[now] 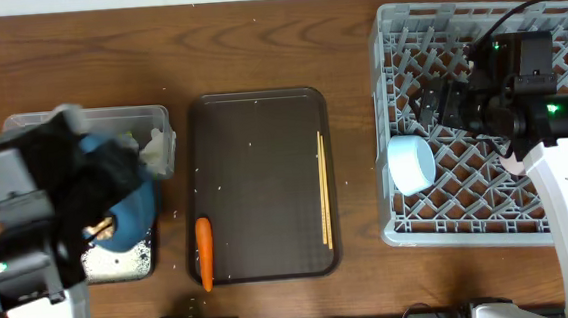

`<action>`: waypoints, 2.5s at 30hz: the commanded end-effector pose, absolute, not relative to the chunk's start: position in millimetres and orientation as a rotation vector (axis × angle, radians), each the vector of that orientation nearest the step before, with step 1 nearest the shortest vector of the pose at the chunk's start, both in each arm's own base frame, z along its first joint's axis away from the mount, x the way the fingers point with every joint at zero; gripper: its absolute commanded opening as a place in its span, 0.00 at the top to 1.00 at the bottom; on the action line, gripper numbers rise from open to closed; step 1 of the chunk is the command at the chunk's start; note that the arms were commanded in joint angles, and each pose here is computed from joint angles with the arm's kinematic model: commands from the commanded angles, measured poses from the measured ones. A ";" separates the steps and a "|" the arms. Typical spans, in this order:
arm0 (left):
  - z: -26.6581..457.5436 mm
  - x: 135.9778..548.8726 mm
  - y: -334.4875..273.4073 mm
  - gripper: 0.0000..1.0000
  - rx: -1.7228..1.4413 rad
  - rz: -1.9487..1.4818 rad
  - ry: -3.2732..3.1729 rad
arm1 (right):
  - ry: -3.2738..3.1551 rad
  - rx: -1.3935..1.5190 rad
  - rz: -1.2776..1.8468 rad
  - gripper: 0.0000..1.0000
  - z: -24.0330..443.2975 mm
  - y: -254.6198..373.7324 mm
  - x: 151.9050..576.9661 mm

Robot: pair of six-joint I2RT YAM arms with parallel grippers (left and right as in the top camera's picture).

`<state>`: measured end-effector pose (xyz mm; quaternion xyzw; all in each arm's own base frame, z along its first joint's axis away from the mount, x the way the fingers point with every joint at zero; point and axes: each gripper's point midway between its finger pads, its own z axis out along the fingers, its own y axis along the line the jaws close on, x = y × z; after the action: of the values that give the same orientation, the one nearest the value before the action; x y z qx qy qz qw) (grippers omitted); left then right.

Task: Sort waste into correct bins and load items into the dishwasher rack
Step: 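Tip the blue plate to drop the food onto the black tray, then carry the blue plate with the left gripper to the rack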

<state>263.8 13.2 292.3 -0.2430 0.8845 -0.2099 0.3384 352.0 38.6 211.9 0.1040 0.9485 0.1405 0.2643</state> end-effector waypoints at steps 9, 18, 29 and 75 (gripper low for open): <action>258.3 244.3 68.4 0.94 -0.630 -0.980 1.963 | 2.553 0.336 0.387 0.01 214.9 33.6 353.2; 281.6 222.8 90.6 0.94 -0.490 -1.003 1.649 | 2.553 0.341 0.389 0.01 214.8 33.6 353.1; 281.5 223.8 88.2 0.94 -0.443 -0.978 1.657 | 2.549 0.340 0.389 0.01 215.4 33.6 354.0; 360.1 408.7 -412.5 0.94 0.258 -1.862 1.391 | 2.260 0.904 0.287 0.01 267.7 -100.7 302.7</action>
<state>406.1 -406.1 333.9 0.1088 0.5761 -0.7222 0.3669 303.9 -92.8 260.6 0.3337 0.8751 0.1182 0.3300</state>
